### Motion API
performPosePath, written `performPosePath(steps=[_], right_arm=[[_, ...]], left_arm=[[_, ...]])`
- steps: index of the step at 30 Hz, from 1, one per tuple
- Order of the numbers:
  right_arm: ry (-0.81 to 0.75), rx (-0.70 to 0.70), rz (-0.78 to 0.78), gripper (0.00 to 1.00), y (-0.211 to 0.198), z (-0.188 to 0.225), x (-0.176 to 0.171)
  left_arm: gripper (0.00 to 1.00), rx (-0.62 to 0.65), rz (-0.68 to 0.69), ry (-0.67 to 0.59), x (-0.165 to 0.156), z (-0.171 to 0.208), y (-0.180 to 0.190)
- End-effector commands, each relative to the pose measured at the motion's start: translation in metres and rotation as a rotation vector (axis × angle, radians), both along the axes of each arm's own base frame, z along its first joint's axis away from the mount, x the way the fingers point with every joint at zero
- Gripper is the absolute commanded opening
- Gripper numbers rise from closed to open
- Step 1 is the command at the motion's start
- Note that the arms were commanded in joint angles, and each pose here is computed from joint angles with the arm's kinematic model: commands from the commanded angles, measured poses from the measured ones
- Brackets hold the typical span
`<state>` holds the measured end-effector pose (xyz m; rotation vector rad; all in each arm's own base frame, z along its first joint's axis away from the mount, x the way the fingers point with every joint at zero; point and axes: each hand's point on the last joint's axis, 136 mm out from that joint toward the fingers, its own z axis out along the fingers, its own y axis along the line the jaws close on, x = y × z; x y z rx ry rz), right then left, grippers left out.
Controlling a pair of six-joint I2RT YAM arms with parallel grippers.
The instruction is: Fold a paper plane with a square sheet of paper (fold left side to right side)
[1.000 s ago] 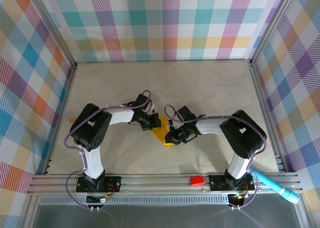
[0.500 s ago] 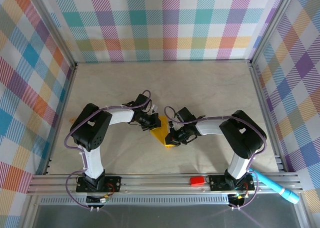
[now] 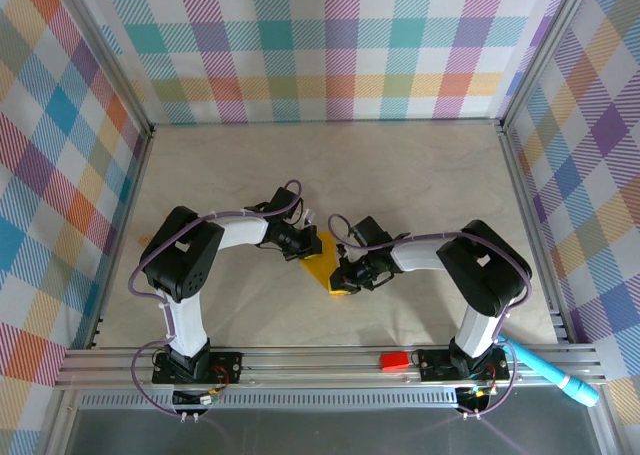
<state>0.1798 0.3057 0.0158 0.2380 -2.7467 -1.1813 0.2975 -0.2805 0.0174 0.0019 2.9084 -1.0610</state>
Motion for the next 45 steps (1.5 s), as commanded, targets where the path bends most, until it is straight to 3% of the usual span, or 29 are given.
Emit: performPosePath(steps=[1,17,25,33,45], right_arm=[[0.082,-0.072,0.0,0.02,-0.013,-0.018,-0.02],[0.076,-0.151,0.03,0.02,-0.029,-0.019,-0.039],[-0.011,-0.091,0.038,0.02,-0.025,0.018,-0.034],[-0.136,0.012,0.02,0.02,-0.006,0.056,-0.002],[-0.184,-0.052,-0.023,0.0,0.017,0.029,0.056]], left_arm=[[0.0,0.2,0.039,0.121,-0.026,-0.043,0.037],[0.0,0.205,0.046,0.122,-0.025,-0.043,0.04],[0.0,0.202,0.047,0.118,-0.024,-0.042,0.039],[0.0,0.202,0.045,0.119,-0.023,-0.041,0.038],[0.0,0.194,0.047,0.117,-0.022,-0.041,0.037]])
